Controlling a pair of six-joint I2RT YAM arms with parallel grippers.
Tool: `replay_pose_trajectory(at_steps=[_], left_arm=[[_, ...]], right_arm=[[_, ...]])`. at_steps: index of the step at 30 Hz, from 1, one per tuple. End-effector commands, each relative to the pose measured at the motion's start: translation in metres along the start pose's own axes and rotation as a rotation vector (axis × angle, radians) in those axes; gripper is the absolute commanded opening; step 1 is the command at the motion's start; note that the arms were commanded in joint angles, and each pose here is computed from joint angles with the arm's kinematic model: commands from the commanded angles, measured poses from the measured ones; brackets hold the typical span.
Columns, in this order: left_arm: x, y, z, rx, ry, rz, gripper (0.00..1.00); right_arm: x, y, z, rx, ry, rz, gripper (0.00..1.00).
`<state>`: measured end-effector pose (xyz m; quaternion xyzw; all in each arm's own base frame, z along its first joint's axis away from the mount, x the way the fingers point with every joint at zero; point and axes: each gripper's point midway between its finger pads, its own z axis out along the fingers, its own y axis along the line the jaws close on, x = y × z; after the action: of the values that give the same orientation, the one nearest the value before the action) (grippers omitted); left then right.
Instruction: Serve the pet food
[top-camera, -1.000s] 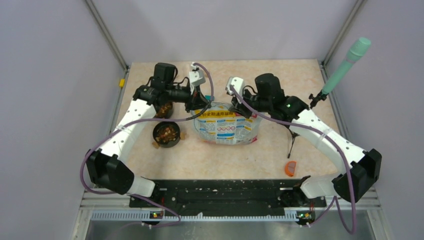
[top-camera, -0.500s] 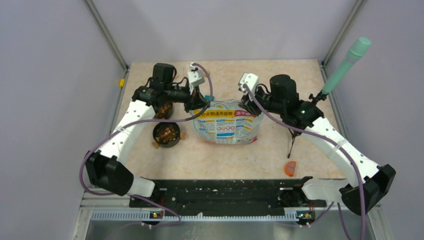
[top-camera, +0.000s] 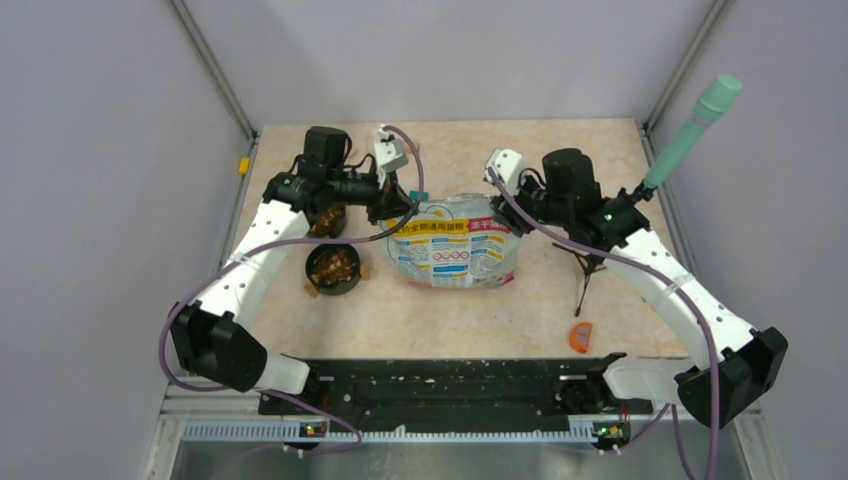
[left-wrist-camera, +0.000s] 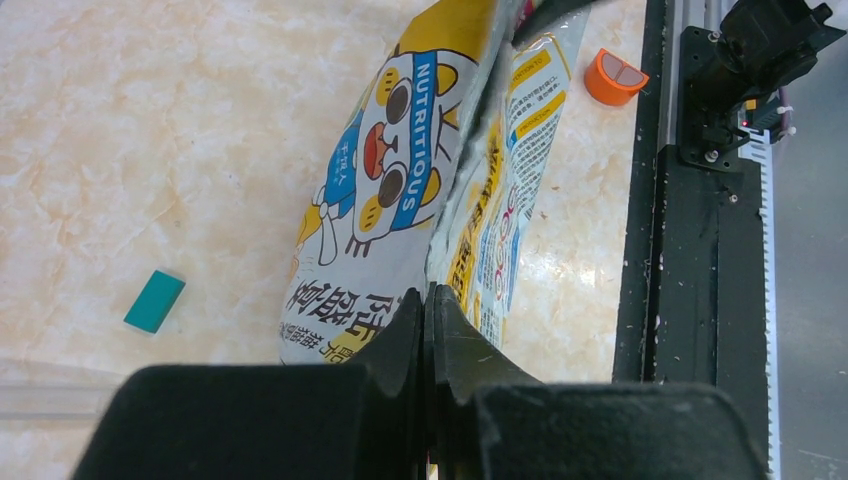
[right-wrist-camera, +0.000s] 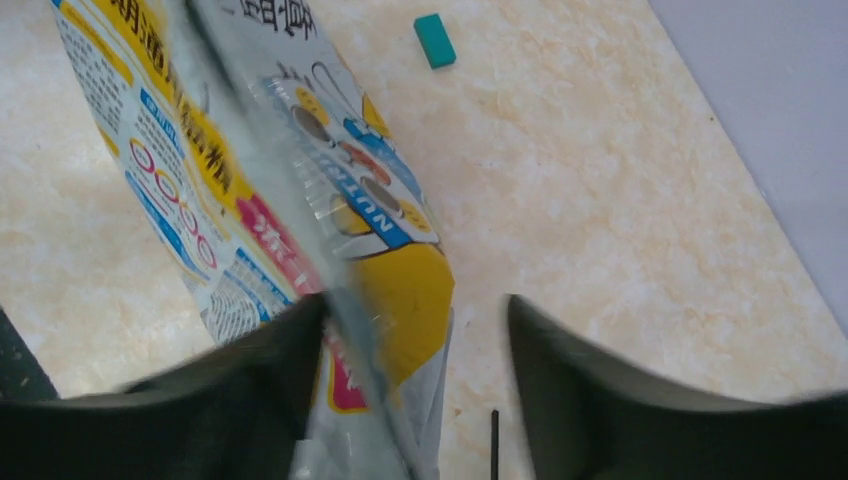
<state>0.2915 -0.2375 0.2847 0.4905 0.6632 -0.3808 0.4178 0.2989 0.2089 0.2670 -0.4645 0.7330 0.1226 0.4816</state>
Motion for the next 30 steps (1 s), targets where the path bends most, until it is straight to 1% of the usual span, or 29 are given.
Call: replay_pose_trajectory(at_steps=[1,2,4,5,6,7,8,9,10,12,14,15,16,17,18,19,20,22,28,29,30], left_arm=[[-0.020,0.004,-0.015,-0.066,-0.041,0.066,0.00],[-0.020,0.005,-0.015,-0.068,-0.038,0.064,0.00],[-0.018,0.005,-0.016,-0.071,-0.024,0.055,0.00],[-0.016,0.007,-0.017,-0.083,-0.012,0.039,0.07],[-0.013,0.010,-0.018,-0.103,0.005,0.020,0.27],[-0.011,0.013,-0.019,-0.127,0.022,0.001,0.56],[-0.007,0.016,-0.020,-0.156,0.039,-0.016,0.77],[-0.004,0.018,-0.022,-0.180,0.048,-0.022,0.86],[-0.002,0.019,-0.024,-0.194,0.054,-0.019,0.89],[0.001,0.016,-0.027,-0.200,0.059,0.003,0.90],[0.004,0.013,-0.027,-0.187,0.060,0.016,0.89],[0.006,0.011,-0.026,-0.176,0.063,0.014,0.86],[0.007,0.009,-0.024,-0.158,0.062,0.014,0.81],[0.008,0.008,-0.022,-0.138,0.063,0.007,0.70],[0.009,0.005,-0.020,-0.116,0.062,-0.004,0.47],[0.009,0.004,-0.018,-0.096,0.060,-0.013,0.19],[0.009,0.003,-0.016,-0.083,0.061,-0.024,0.00],[0.010,0.005,-0.015,-0.082,0.066,-0.034,0.00],[0.002,0.008,-0.020,-0.124,0.037,0.026,0.00],[0.000,0.008,-0.021,-0.125,0.031,0.030,0.00],[-0.001,0.008,-0.021,-0.125,0.025,0.033,0.00]], right_arm=[[0.002,-0.002,-0.005,-0.010,0.024,-0.032,0.02],[0.002,-0.003,-0.006,-0.001,0.022,-0.024,0.00],[-0.002,-0.002,-0.009,-0.002,-0.001,-0.025,0.00],[-0.005,-0.003,-0.011,0.004,-0.013,-0.024,0.00],[-0.008,-0.004,-0.014,0.008,-0.026,-0.021,0.00],[-0.010,-0.005,-0.016,0.009,-0.039,-0.018,0.00],[-0.014,-0.006,-0.019,0.013,-0.053,-0.017,0.00],[-0.015,-0.007,-0.020,0.013,-0.063,-0.014,0.00],[-0.017,-0.008,-0.022,0.016,-0.070,-0.013,0.00],[-0.019,-0.008,-0.023,0.014,-0.074,-0.013,0.00],[-0.020,-0.007,-0.024,0.010,-0.077,-0.013,0.00],[-0.021,-0.007,-0.024,0.007,-0.080,-0.013,0.00],[-0.022,-0.006,-0.024,0.003,-0.082,-0.013,0.00],[-0.022,-0.005,-0.024,-0.003,-0.084,-0.015,0.00],[-0.023,-0.005,-0.024,-0.007,-0.087,-0.016,0.00],[-0.024,-0.004,-0.024,-0.008,-0.090,-0.017,0.00],[-0.025,-0.004,-0.025,-0.013,-0.095,-0.017,0.00],[-0.027,-0.002,-0.025,-0.027,-0.099,-0.022,0.00],[-0.020,0.005,-0.024,-0.068,-0.064,-0.008,0.00],[-0.020,0.006,-0.022,-0.074,-0.068,-0.003,0.13],[-0.021,0.007,-0.019,-0.083,-0.074,-0.001,0.43]])
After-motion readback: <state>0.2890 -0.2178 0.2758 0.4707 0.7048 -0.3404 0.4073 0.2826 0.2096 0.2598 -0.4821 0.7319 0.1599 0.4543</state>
